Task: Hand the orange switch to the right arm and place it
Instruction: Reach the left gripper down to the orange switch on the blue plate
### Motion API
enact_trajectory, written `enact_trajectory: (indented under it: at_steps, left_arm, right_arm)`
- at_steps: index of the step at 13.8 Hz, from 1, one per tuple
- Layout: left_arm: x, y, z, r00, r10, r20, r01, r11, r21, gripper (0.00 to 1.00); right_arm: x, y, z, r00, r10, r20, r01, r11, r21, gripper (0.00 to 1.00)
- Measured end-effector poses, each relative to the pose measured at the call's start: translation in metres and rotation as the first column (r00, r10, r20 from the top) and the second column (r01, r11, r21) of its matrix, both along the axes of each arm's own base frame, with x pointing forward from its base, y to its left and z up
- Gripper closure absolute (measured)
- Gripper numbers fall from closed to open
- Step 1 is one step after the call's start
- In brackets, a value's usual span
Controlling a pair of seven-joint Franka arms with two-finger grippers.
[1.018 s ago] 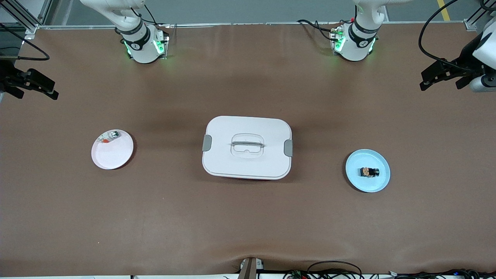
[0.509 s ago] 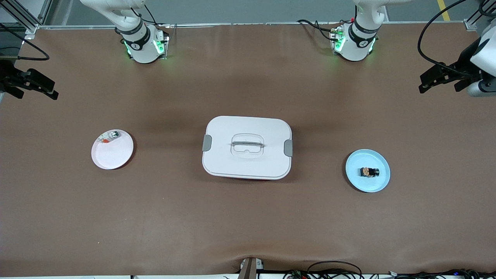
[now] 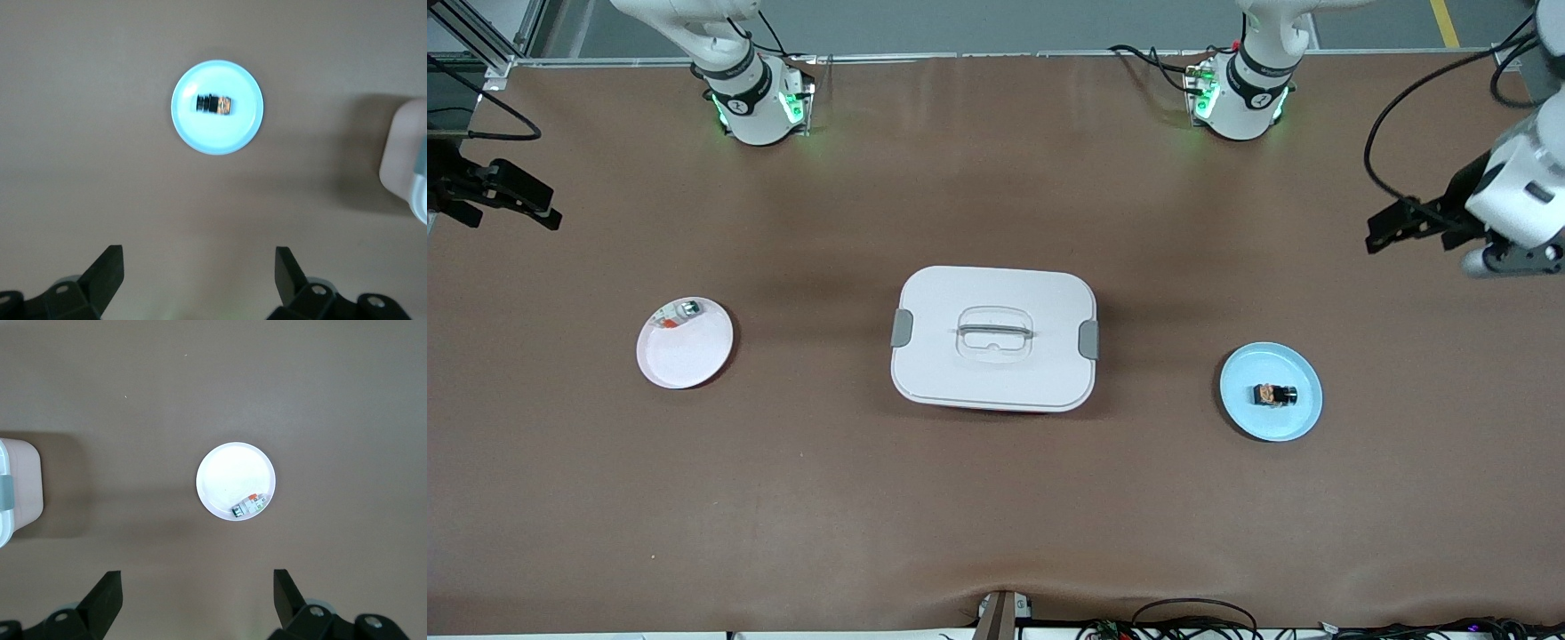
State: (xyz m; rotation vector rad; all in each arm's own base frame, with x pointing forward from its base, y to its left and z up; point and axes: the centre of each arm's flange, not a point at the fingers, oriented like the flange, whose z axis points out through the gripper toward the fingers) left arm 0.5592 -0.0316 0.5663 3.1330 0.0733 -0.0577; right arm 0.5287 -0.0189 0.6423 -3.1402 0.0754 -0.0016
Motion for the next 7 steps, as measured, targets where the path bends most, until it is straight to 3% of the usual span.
enact_trajectory:
  at_steps: [4, 7]
  left_arm:
    - [0.011, 0.002, -0.074, 0.997, 0.006, 0.071, -0.006, 1.0, -0.005, 0.0]
    - [0.017, 0.003, -0.119, 0.997, 0.001, 0.082, -0.001, 1.0, 0.001, 0.0]
  right_arm:
    - [0.0, 0.0, 0.002, 1.0, 0.0, 0.003, 0.0, 1.0, 0.0, 0.0]
    - [0.0, 0.0, 0.002, 1.0, 0.0, 0.004, 0.0, 1.0, 0.0, 0.0]
